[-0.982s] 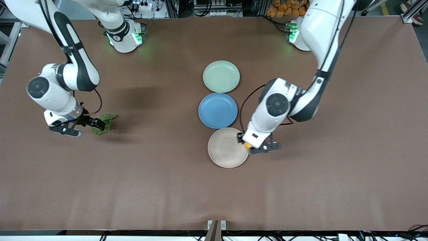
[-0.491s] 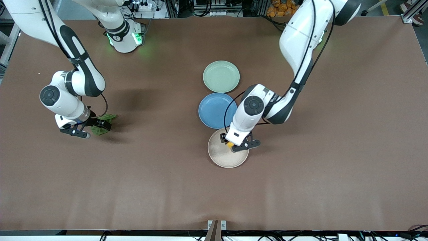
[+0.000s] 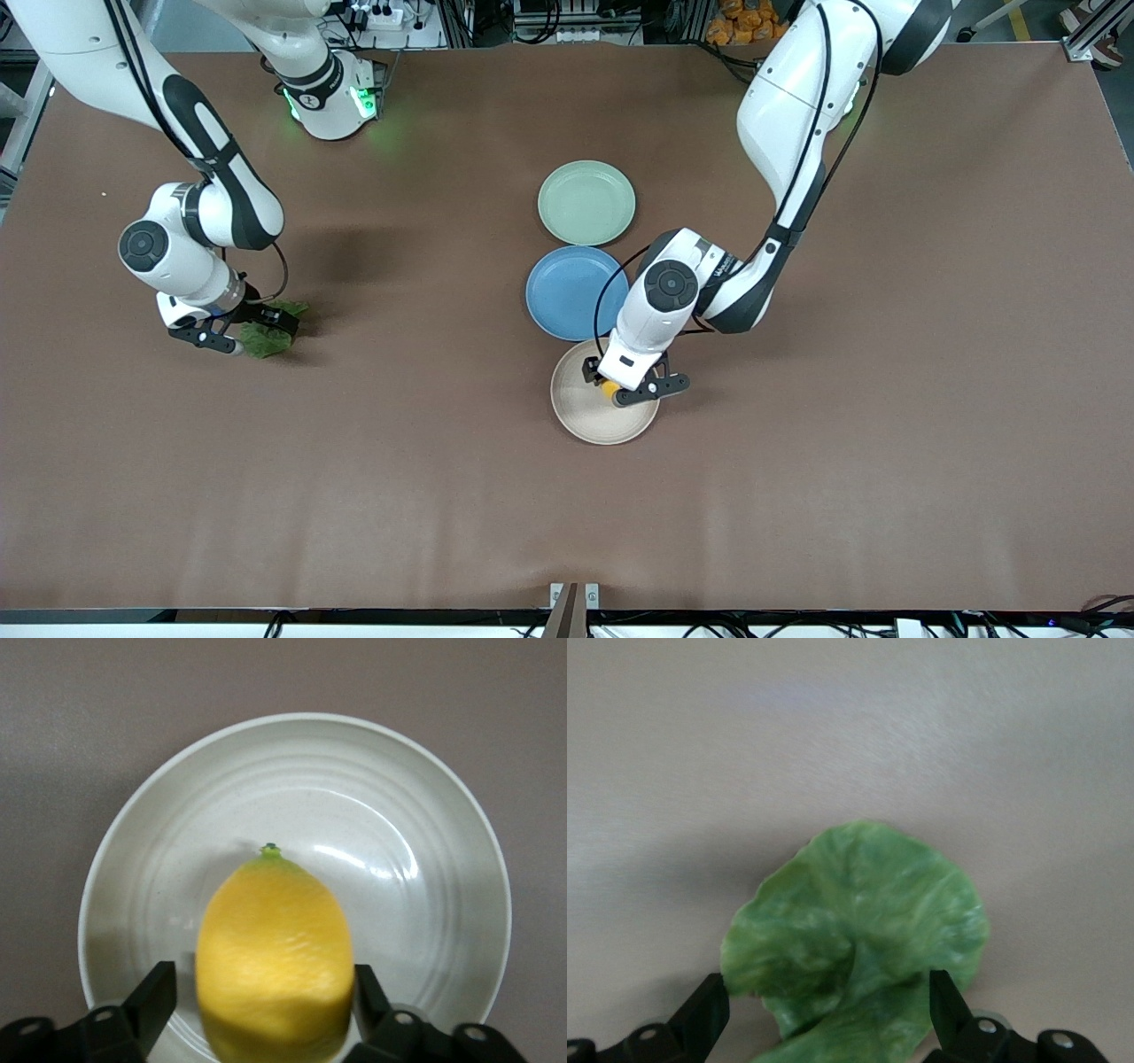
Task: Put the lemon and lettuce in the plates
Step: 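Lower the lemon onto the cream plate and open the left gripper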
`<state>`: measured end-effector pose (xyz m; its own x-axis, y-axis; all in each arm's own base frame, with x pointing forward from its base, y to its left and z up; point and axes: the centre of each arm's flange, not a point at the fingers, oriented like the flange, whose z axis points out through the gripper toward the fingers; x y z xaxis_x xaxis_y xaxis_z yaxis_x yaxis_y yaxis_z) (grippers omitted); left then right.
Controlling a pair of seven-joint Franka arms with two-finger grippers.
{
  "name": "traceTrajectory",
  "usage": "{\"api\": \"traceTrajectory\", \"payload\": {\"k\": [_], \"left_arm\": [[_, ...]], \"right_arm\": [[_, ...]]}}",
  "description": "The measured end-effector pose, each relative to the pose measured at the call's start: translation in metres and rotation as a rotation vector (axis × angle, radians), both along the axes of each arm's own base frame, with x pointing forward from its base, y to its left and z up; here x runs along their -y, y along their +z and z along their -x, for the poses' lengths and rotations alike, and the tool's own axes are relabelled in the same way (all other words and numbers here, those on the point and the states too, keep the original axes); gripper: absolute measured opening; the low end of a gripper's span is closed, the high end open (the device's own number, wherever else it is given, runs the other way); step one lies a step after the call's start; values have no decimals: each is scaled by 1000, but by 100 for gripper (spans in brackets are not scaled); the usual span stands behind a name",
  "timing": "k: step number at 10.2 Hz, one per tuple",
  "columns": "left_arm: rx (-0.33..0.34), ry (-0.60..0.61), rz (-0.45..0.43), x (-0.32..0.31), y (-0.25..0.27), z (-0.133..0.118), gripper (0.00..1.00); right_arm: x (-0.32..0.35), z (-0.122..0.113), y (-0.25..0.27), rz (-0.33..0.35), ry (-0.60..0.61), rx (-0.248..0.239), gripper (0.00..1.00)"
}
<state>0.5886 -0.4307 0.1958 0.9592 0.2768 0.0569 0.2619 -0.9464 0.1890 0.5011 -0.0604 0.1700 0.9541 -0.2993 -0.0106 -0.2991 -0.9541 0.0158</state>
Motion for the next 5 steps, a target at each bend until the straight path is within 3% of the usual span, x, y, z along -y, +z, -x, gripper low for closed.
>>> {"api": "traceTrajectory", "payload": {"k": [1,3,4,5], "left_arm": [[7,1,4,1,4,-2,100],[38,9,17,-1,23,-11,100],[69,21,24,-6,42,-21,100],[110,29,25,-15,68,-31,100]], "right_arm": [[1,1,-5,-1,-3,0,100],[1,1,-11,-2,-3,10,100],[4,1,-9,0,-8,11,90],[6,0,-7,1,-11,7,70]]}}
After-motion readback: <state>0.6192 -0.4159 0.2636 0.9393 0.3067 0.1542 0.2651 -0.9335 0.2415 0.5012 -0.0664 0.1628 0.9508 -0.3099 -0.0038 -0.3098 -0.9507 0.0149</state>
